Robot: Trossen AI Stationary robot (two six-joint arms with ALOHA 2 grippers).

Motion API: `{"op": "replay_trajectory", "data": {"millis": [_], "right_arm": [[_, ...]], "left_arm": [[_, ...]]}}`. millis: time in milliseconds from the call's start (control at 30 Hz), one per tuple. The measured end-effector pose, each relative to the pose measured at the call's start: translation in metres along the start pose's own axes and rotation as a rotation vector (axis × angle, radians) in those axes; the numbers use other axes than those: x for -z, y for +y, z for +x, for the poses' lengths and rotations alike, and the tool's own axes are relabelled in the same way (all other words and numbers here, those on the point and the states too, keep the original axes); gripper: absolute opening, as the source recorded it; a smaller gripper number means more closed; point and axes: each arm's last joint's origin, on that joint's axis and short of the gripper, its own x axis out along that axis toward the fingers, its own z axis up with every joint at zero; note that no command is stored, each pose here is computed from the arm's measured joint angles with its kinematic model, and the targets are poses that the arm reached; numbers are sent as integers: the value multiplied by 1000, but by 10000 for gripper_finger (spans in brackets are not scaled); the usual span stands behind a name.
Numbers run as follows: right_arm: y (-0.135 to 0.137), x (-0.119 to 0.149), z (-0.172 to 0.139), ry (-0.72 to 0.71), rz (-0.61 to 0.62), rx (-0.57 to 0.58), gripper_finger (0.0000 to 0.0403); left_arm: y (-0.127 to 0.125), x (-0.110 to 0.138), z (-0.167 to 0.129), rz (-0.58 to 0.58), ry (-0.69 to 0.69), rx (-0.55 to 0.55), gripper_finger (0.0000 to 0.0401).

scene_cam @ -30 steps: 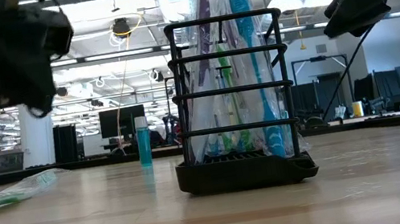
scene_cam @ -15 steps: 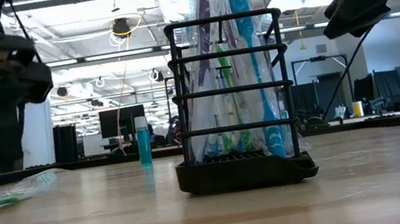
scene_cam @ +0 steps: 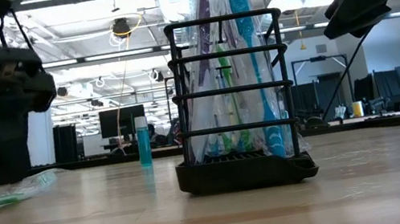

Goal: Pick & Place toothbrushing station
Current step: Put the green toothbrush into the black mesh organizer

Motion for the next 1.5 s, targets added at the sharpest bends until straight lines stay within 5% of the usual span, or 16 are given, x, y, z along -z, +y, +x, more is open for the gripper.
{"op": "replay_trajectory", "data": {"millis": [1233, 1500], "right_arm": [[0, 0, 0, -1, 1, 2, 111], [-1, 0, 0, -11, 2, 21, 111]], "left_arm": [[-4, -8, 20, -13, -28, 21, 106], [-4, -9, 20, 63, -74, 9, 14]]}}
